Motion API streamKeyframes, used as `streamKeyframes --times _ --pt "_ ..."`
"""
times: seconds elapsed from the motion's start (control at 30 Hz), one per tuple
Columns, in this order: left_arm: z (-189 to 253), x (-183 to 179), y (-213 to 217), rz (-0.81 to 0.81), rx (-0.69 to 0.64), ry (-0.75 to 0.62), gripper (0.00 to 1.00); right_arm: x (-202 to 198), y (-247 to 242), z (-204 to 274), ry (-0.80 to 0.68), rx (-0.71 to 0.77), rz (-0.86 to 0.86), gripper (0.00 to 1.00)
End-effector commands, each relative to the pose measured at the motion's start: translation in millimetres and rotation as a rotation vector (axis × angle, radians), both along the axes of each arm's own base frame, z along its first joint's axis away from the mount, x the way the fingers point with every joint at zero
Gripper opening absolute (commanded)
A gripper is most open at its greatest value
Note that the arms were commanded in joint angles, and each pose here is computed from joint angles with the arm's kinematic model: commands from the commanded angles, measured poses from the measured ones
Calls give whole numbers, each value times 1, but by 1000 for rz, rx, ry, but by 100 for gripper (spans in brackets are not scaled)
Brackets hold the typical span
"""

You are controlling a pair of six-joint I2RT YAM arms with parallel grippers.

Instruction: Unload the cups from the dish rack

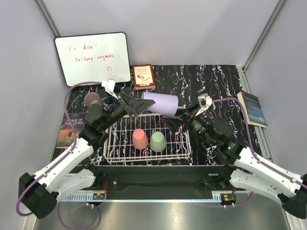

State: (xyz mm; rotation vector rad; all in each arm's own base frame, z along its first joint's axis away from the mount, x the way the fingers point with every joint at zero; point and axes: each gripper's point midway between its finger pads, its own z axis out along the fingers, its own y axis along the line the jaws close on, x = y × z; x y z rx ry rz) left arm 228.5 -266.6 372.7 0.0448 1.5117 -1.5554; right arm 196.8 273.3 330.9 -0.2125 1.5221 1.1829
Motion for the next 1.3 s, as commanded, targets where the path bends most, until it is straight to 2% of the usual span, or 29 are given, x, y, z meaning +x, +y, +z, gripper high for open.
streamKeyframes --times 0.0,0.07,0.13,0.17,0.3,0.4,0.5,0.53,0.6,0.63,0.67,0.83,0.87,0.9,0.93,0.97,1.03,1.07,1.13,1.17,1.2,1.27 --pt "12 -17 -1 -74 -46 -54 0 2 0 43 -118 43 -14 91" --pt "5 -19 -2 -87 -37 -37 0 2 2 45 -128 46 -10 89" --pt "-1 -20 -3 -102 -35 -20 0 1 5 46 -130 49 3 81" --pt "-4 -20 -5 -110 -36 -14 0 1 8 48 -133 53 17 68" --pt "-12 -20 -11 -148 -39 4 0 -9 28 44 -102 67 129 42" --pt "-11 -17 -19 -185 -44 3 0 -19 47 37 -72 58 245 35" --pt "-9 -14 -29 -239 -37 2 0 -29 63 27 -35 39 349 34" --pt "-8 -13 -31 -250 -35 2 0 -31 66 24 -23 27 370 31" --pt "-11 -11 -37 -275 -23 11 0 -35 73 17 -2 14 418 19" --pt "-13 -9 -38 -277 -14 17 0 -36 73 15 5 8 426 5" --pt "-14 -7 -40 -276 -5 21 0 -37 73 14 10 4 424 0" --pt "-21 -5 -45 -300 40 32 0 -38 67 13 3 -20 408 0" --pt "-22 -5 -45 -301 42 35 0 -36 67 12 0 -25 401 3" --pt "-23 -5 -45 -302 45 40 0 -36 67 12 2 -26 401 15" --pt "-26 -5 -46 -304 48 50 0 -34 69 10 9 -33 397 30" --pt "-26 -5 -45 -305 44 48 0 -31 68 9 14 -35 385 54" --pt "-26 -8 -43 -300 37 49 0 -28 69 7 18 -32 368 57" --pt "-27 -7 -42 -288 37 53 0 -25 69 7 19 -27 356 56" --pt "-28 -9 -38 -272 46 54 0 -19 63 8 12 -1 301 35" --pt "-31 -7 -36 -250 47 59 0 -16 60 10 9 12 279 11" --pt "-28 -10 -33 -243 40 52 0 -14 57 12 4 23 257 3" --pt "-35 -10 -30 -219 40 70 0 -10 52 12 -2 28 221 0"
